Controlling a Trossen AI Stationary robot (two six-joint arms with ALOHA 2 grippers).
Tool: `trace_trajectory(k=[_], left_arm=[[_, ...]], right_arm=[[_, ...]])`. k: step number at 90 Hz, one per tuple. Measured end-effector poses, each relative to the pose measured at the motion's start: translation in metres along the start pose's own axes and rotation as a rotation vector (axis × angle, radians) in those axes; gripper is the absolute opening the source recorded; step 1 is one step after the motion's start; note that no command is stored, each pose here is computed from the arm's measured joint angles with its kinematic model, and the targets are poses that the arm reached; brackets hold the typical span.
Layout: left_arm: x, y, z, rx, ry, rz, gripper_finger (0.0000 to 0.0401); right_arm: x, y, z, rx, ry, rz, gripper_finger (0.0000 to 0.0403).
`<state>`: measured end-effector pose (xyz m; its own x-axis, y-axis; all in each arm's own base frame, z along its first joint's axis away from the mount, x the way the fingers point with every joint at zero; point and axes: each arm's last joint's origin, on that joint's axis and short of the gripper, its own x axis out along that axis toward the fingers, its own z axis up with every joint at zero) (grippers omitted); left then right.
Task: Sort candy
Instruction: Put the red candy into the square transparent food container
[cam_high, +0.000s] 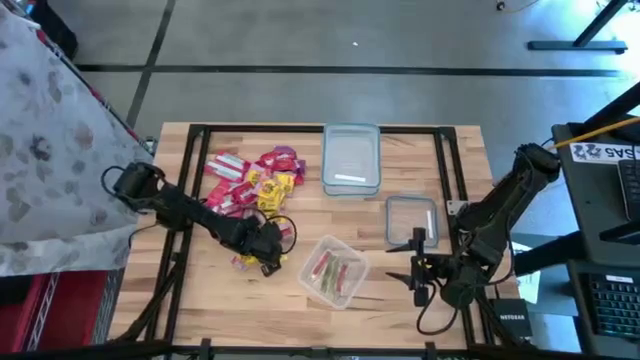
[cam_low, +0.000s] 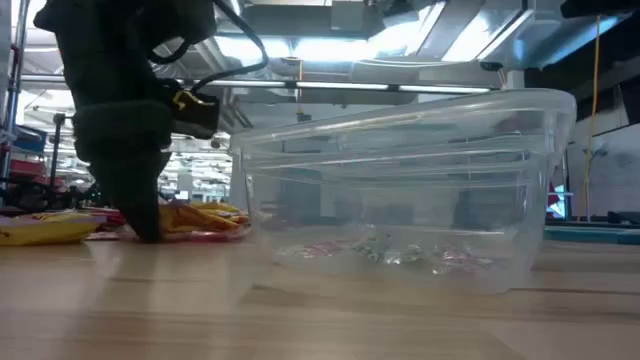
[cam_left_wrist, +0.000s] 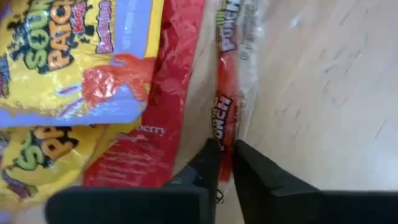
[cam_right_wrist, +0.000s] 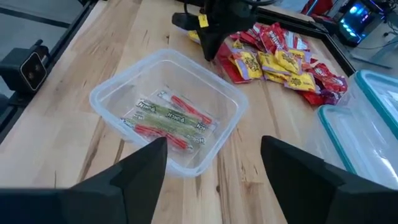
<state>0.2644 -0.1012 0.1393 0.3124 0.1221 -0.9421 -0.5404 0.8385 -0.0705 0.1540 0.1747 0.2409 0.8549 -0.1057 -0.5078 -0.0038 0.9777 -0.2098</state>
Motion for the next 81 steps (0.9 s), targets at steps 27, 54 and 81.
trace_trajectory(k=[27,54,81], left_arm=[[-0.055,-0.036,0.031,-0.305,-0.202,-0.056,0.0003],[-0.104,-0.086,0.073,-0.367,-0.659,-0.437,0.0003],[-0.084,-0.107,0.071,-0.469,-0.645,-0.559,0.0003]], right_arm=[[0.0,0.0,0.0,-0.001,-0.01,-0.015,0.0248],[0.0,0.0,0.001,0.002,-0.013,-0.014,0.0248],[0.0,0.0,0.001,0.005,-0.015,-0.013,0.0248]])
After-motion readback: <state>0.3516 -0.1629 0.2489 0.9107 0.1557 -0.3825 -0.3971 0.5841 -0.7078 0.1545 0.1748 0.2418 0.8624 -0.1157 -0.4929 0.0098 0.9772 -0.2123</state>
